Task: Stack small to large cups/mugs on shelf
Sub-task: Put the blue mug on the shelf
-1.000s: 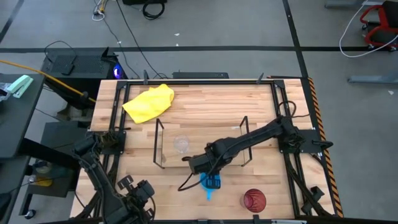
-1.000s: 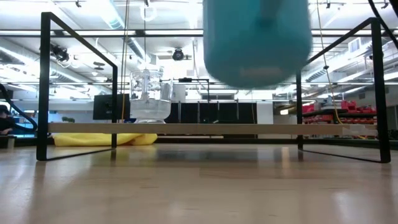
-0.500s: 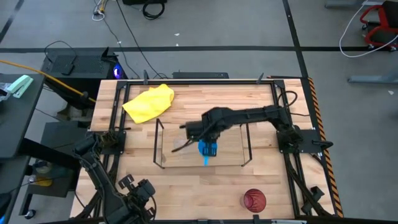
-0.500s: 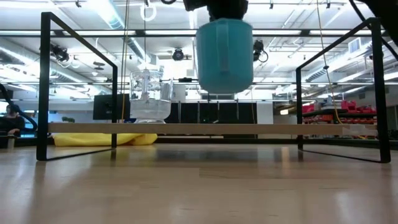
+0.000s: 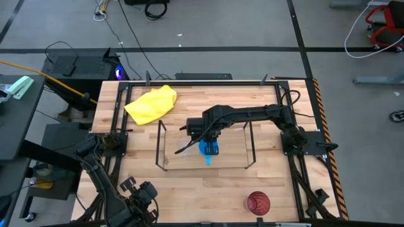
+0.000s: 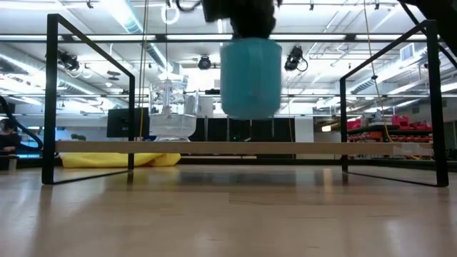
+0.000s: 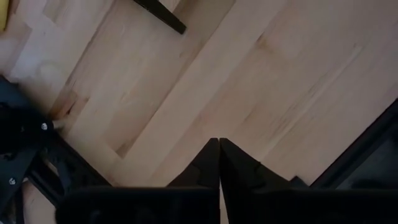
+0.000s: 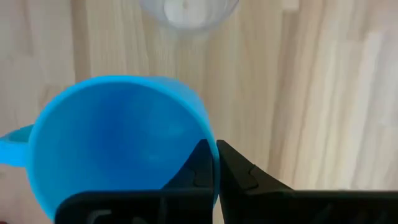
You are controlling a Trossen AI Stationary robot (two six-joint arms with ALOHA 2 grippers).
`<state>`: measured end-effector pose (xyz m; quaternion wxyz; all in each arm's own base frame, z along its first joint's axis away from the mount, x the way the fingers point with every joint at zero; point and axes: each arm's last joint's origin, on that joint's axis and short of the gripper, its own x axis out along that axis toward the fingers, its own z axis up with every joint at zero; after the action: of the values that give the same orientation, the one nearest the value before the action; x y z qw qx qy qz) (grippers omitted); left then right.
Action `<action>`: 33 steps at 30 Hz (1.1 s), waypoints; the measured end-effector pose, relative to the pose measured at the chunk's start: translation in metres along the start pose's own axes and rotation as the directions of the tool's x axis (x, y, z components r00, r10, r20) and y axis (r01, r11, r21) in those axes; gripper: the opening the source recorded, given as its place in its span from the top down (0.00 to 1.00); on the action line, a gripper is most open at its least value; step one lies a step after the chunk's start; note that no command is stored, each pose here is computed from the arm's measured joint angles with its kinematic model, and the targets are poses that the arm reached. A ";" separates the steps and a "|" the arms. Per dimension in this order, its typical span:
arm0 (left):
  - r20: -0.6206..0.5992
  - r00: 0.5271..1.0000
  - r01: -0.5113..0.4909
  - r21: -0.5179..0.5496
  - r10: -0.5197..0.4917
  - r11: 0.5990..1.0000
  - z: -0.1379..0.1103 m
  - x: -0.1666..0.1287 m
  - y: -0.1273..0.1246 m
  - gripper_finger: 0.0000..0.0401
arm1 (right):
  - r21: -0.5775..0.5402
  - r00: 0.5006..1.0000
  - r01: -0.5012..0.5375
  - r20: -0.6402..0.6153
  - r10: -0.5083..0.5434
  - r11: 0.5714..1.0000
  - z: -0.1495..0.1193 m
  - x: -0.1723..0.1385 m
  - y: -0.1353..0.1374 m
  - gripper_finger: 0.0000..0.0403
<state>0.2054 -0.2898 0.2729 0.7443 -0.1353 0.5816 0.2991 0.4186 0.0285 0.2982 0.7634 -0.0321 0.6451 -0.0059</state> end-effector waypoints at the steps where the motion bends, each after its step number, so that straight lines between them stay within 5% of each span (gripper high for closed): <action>1: 0.001 1.000 0.000 0.000 0.000 1.000 0.000 0.000 0.000 0.98 | -0.005 1.000 -0.001 -0.024 0.001 1.000 -0.002 0.006 0.000 0.99; 9: 0.006 1.000 0.000 0.007 -0.001 1.000 0.000 0.000 0.000 0.93 | -0.031 0.998 0.031 -0.062 -0.033 0.999 -0.005 0.034 -0.001 0.99; 33: 0.007 1.000 0.001 -0.013 -0.001 1.000 0.000 0.000 0.000 0.94 | 0.005 0.999 -0.030 -0.016 0.031 1.000 0.000 0.036 -0.013 0.93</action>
<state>0.2055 -0.2897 0.2730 0.7456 -0.1391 0.5771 0.3029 0.4251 0.0139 0.2637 0.7582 -0.0204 0.6517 0.0040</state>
